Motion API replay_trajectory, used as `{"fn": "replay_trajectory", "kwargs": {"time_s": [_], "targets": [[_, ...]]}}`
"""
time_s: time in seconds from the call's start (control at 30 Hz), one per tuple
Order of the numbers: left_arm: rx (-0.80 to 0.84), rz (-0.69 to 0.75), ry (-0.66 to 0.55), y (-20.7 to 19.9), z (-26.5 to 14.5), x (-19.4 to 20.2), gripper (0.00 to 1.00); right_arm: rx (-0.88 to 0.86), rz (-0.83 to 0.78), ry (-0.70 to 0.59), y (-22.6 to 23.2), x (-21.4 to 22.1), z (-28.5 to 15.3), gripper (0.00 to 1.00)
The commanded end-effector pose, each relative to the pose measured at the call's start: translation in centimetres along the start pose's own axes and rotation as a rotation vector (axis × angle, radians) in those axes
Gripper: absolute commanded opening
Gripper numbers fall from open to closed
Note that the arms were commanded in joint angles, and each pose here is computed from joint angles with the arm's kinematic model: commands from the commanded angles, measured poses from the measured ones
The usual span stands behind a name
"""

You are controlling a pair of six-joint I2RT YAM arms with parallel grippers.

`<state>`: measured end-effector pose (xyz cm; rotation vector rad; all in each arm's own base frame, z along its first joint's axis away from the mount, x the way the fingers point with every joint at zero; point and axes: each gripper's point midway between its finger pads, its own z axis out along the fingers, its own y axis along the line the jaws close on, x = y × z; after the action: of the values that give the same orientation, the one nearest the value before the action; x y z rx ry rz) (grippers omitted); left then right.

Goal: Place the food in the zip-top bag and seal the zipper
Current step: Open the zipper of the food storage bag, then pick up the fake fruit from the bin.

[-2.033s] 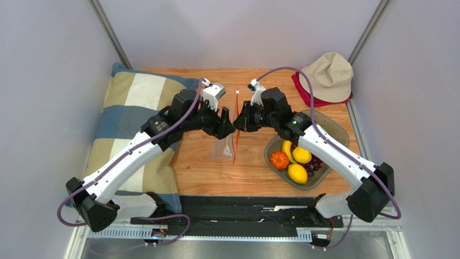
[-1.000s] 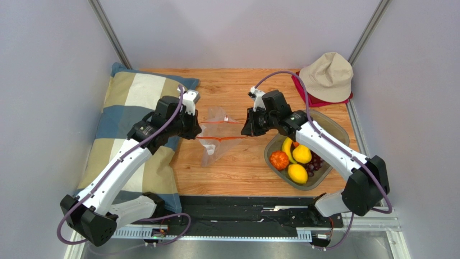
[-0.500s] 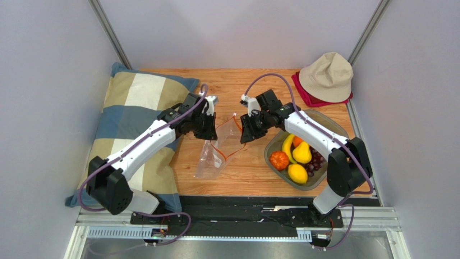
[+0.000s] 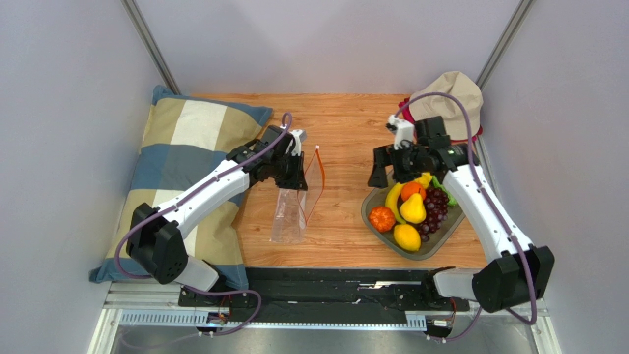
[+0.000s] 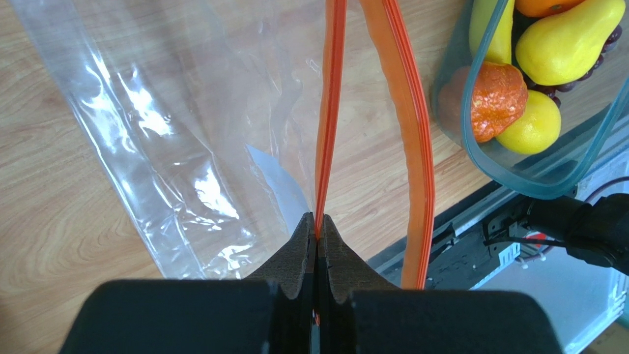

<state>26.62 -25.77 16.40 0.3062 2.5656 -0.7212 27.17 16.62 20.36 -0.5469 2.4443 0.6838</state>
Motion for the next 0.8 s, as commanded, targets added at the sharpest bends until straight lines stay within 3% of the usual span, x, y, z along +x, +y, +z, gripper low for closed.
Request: {"fn": "replay_trajectory", "kwargs": {"time_s": [0.0, 0.43, 0.77], "targets": [[0.026, 0.001, -0.054, -1.5, -0.1, -1.9, 0.0, 0.128, 0.077, 0.052, -3.7, 4.0, -2.5, 0.95], [0.037, 0.015, -0.045, -1.9, 0.5, -1.9, 0.0, 0.429, 0.277, 0.172, -12.3, 9.3, -3.4, 0.95], [0.028, 0.02, -0.043, -1.6, 0.7, -1.7, 0.0, 0.391, 0.335, 0.183, -14.1, 8.5, 0.2, 0.87]]}}
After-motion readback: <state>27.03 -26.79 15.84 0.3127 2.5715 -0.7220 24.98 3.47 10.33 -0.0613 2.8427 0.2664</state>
